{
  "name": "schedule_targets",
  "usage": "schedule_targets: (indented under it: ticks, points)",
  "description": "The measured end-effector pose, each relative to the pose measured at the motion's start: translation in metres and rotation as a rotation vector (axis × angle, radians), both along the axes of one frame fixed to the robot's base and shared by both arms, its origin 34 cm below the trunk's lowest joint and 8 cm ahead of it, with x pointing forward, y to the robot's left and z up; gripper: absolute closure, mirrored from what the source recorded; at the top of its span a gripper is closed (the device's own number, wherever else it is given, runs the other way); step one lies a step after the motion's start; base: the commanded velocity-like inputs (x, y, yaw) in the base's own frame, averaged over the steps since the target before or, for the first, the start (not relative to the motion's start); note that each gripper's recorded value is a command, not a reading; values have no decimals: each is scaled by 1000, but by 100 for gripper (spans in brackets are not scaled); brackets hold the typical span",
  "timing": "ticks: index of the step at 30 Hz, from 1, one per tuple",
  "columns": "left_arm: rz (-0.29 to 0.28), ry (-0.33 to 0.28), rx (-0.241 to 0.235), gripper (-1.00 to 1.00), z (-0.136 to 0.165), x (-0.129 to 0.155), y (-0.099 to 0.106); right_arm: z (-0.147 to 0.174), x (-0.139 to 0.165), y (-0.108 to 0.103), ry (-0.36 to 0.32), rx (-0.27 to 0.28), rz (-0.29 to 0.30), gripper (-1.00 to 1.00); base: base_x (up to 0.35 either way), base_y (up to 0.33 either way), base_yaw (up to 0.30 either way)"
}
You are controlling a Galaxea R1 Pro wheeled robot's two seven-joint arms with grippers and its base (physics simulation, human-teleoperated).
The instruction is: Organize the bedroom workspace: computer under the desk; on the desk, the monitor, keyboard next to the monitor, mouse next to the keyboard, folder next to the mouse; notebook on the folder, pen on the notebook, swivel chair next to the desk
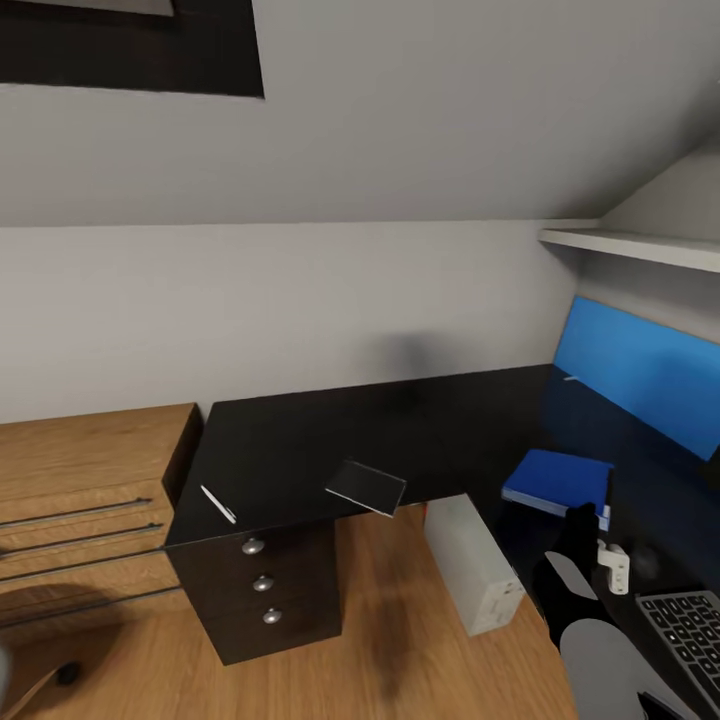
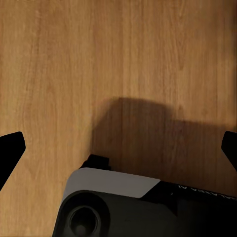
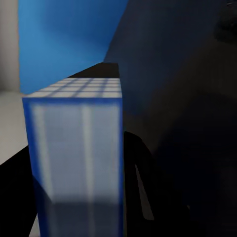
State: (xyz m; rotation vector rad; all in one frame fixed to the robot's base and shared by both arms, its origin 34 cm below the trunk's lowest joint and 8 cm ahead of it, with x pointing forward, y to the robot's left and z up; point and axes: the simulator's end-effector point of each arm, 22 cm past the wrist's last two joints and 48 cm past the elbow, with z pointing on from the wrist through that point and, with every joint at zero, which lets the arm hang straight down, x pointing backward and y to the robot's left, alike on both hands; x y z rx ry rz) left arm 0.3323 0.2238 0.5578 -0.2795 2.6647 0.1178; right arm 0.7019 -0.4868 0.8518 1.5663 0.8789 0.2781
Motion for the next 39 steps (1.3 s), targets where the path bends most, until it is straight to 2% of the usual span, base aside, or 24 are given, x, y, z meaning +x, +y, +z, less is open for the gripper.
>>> schedule_targets:
  ticks: [14, 19, 27, 30, 32, 34, 37, 39]
  points:
    - [1, 0, 0, -100, 0, 0, 0, -2, -4, -8, 17, 5, -18, 100, 10, -3, 0]
    - [0, -1, 1, -100, 0, 0, 1, -2, -4, -8, 16, 5, -17, 100, 214, 0, 0]
    - [5, -13, 1, -100, 2, 5, 2, -2, -4, -9, 17, 4, -19, 100, 28, 0, 0]
    - [16, -137, -24, -100, 27, 55, -4, -1, -4, -10, 17, 2, -21, 100, 0, 0, 0]
    - [2, -177, -53, -100, 47, 90, -11, -1, -4, -10, 18, 1, -21, 100, 0, 0, 0]
    - [-34, -146, -90, -100, 65, 113, -23, -1, -4, -10, 18, 1, -21, 100, 0, 0, 0]
    - [-108, -47, -137, -100, 87, 126, -42, -1, -5, -12, 17, -1, -22, 100, 0, 0, 0]
    - [-136, -57, -159, -100, 110, 141, -52, 0, -5, -13, 17, -3, -23, 100, 0, 0, 0]
